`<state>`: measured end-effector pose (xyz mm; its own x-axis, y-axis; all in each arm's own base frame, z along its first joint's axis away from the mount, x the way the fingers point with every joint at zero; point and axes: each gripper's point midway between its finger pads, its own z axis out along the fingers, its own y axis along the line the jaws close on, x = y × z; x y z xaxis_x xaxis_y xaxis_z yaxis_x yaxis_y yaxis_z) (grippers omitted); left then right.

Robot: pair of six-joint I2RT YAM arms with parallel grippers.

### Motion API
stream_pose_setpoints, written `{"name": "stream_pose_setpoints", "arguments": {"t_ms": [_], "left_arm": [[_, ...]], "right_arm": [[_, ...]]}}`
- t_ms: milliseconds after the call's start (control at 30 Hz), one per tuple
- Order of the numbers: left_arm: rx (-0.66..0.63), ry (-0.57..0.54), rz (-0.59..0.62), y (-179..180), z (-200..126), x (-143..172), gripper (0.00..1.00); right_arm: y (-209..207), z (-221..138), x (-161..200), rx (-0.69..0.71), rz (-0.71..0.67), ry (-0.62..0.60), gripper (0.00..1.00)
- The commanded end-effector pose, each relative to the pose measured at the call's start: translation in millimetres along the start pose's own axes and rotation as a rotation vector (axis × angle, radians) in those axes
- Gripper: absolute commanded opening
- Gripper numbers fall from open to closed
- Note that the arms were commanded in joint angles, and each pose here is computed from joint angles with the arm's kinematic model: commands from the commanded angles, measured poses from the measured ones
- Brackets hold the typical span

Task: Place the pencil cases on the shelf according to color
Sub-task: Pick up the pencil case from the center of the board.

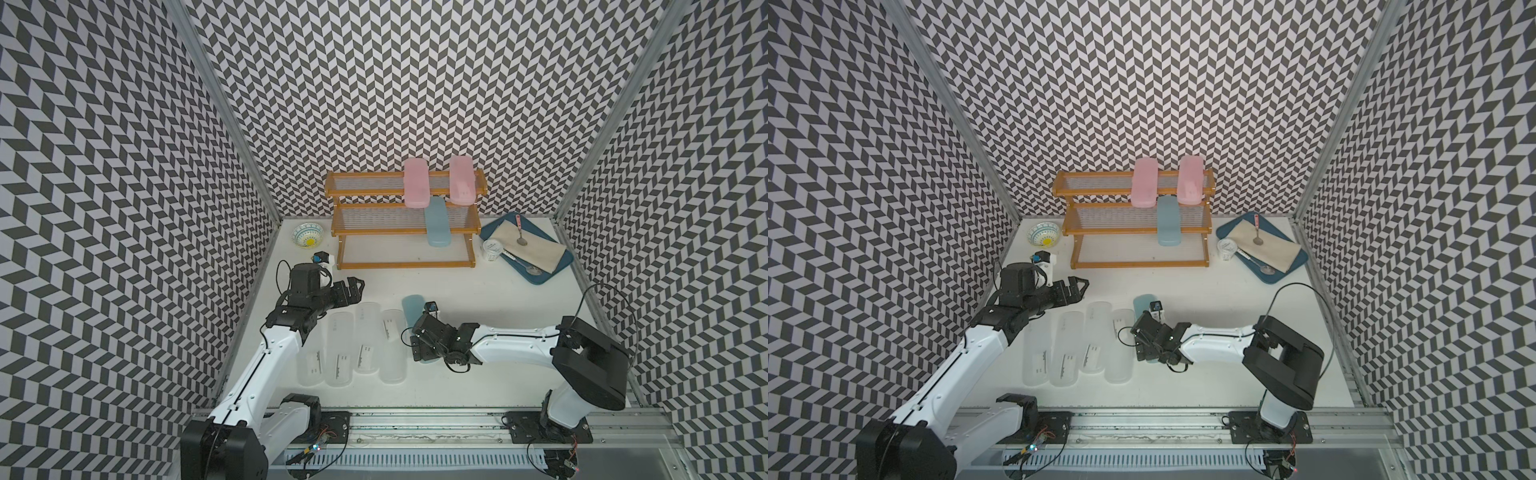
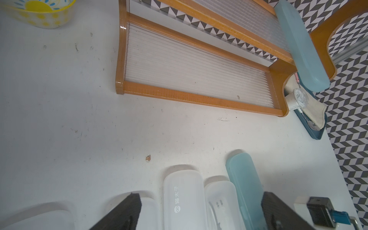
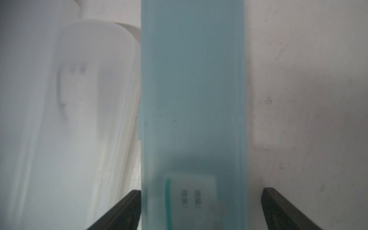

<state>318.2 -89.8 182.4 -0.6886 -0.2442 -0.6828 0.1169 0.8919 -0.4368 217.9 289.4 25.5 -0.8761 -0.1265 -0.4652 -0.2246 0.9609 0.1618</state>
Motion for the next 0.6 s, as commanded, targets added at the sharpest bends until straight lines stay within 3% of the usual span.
{"name": "stream_pose_setpoints", "arguments": {"t_ms": [0, 233, 333, 567], "left_arm": [[0.003, -0.022, 0.012, 0.1, -1.6, -4.2, 0.99], [-0.006, -0.036, 0.014, 0.9, -4.2, -6.6, 1.00], [-0.005, -0.035, 0.014, 0.4, -4.1, -6.3, 1.00], [-0.004, -0.042, 0.015, 0.1, -5.4, -7.8, 1.00]], "right_arm": [[-14.5, -7.5, 7.9, 0.005, 0.022, 0.004, 0.98], [-15.3, -33.7, 7.1, -0.090, -0.084, -0.054, 1.00], [-15.1, -32.7, 16.8, -0.099, -0.157, -0.022, 0.99], [-15.8, -23.7, 22.2, -0.027, -0.182, -0.005, 1.00]]}}
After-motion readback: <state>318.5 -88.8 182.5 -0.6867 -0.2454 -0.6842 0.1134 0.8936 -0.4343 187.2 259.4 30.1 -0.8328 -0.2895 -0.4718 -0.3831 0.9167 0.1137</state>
